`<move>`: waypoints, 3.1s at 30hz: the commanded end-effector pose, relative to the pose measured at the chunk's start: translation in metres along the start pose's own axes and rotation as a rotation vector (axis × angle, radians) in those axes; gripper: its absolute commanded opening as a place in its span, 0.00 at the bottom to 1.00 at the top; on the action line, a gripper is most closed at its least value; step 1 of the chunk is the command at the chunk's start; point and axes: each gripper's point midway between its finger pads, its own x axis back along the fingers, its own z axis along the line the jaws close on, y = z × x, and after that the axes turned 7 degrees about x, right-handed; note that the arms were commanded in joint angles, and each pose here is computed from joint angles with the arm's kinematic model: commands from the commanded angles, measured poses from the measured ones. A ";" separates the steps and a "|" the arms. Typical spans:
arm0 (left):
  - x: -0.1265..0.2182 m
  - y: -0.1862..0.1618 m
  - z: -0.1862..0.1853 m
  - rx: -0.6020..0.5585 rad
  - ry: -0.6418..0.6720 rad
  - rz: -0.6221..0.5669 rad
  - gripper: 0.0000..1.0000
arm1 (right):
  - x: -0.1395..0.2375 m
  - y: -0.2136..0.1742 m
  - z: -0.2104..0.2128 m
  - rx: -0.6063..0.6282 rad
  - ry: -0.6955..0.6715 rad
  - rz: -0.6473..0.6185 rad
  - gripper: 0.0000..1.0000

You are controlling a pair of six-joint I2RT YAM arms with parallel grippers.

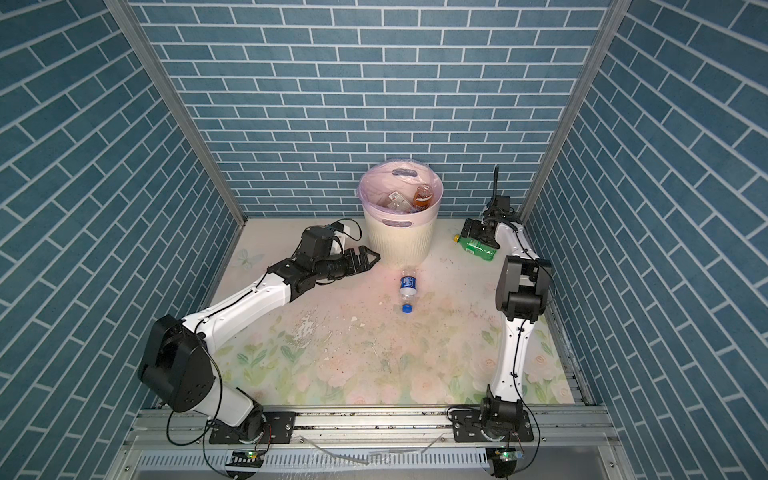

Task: Throw the plastic bottles in the bin
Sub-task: 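Close the right gripper on the green Sprite bottle's neck, then lift the Sprite bottle and carry it over the bin with the right gripper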

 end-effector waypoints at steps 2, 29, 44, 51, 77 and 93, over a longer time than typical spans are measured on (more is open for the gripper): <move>-0.009 -0.007 0.009 -0.002 0.011 0.031 0.99 | -0.003 -0.006 0.009 0.046 0.058 0.034 0.99; -0.012 -0.010 0.014 0.016 0.007 0.046 0.99 | -0.025 -0.070 0.025 0.076 0.031 0.179 0.72; -0.005 -0.011 0.013 0.050 -0.013 0.039 0.99 | -0.001 -0.092 0.045 -0.021 0.046 0.173 0.51; -0.002 -0.015 0.012 0.074 -0.018 0.051 0.99 | 0.021 -0.093 0.064 -0.029 0.084 0.147 0.48; 0.037 0.052 -0.108 -0.386 -0.135 -0.098 0.99 | 0.289 0.086 0.155 0.195 0.144 -0.533 0.44; 0.064 0.074 -0.168 -0.592 -0.188 -0.235 0.99 | 0.448 0.166 0.181 0.152 0.166 -1.041 0.45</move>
